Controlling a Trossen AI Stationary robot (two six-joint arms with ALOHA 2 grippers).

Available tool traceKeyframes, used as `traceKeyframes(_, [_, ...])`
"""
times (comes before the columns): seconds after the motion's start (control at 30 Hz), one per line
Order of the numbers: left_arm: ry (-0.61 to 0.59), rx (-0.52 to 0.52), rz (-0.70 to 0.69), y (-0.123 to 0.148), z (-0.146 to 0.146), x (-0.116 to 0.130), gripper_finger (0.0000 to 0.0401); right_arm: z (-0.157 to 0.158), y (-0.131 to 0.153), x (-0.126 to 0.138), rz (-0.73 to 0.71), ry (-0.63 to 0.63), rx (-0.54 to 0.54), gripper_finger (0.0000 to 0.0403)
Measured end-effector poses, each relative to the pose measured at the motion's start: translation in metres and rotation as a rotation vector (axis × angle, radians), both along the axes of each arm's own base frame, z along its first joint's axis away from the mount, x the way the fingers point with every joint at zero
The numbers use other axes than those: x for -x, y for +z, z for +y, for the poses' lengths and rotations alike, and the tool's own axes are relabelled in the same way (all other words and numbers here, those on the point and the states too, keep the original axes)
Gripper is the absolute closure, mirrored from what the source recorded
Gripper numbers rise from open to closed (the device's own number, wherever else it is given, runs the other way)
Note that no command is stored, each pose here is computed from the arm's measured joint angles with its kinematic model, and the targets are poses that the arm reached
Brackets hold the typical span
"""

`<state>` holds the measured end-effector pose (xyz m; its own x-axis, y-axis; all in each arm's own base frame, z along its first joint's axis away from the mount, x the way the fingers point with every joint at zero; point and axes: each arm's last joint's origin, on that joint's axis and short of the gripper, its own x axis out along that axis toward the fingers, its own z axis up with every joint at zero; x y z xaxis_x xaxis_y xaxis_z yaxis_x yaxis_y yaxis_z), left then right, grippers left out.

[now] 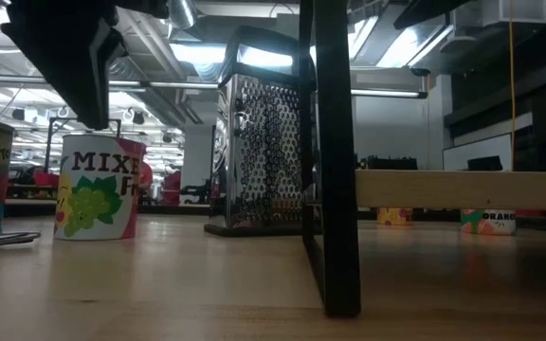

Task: Pick and place cans onto a shelf
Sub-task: Put the canned mixed fruit on the shelf

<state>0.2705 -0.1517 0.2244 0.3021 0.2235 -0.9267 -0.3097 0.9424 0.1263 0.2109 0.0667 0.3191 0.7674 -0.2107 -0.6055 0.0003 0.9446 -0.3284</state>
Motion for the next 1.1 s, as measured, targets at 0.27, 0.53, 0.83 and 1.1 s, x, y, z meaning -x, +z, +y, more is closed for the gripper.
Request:
traceKeyframes(0.27, [0.023,0.003,-0.007,0.000,0.001,0.000,0.0319,0.001,0.000,0.000,0.009,0.030,-0.024,0.0253])
traceKeyframes(0.53, [0.024,0.004,-0.007,0.000,0.001,0.000,0.0319,0.001,0.000,0.000,0.012,0.037,-0.034,0.0253])
traceKeyframes(0.83, [0.023,-0.023,0.031,-0.014,-0.002,-0.005,0.0319,0.001,0.000,0.000,0.011,0.036,-0.036,0.0253])
traceKeyframes(1.1, [0.020,-0.047,0.052,-0.022,-0.003,-0.008,0.0319,0.002,0.000,0.000,0.010,0.036,-0.037,0.0253])
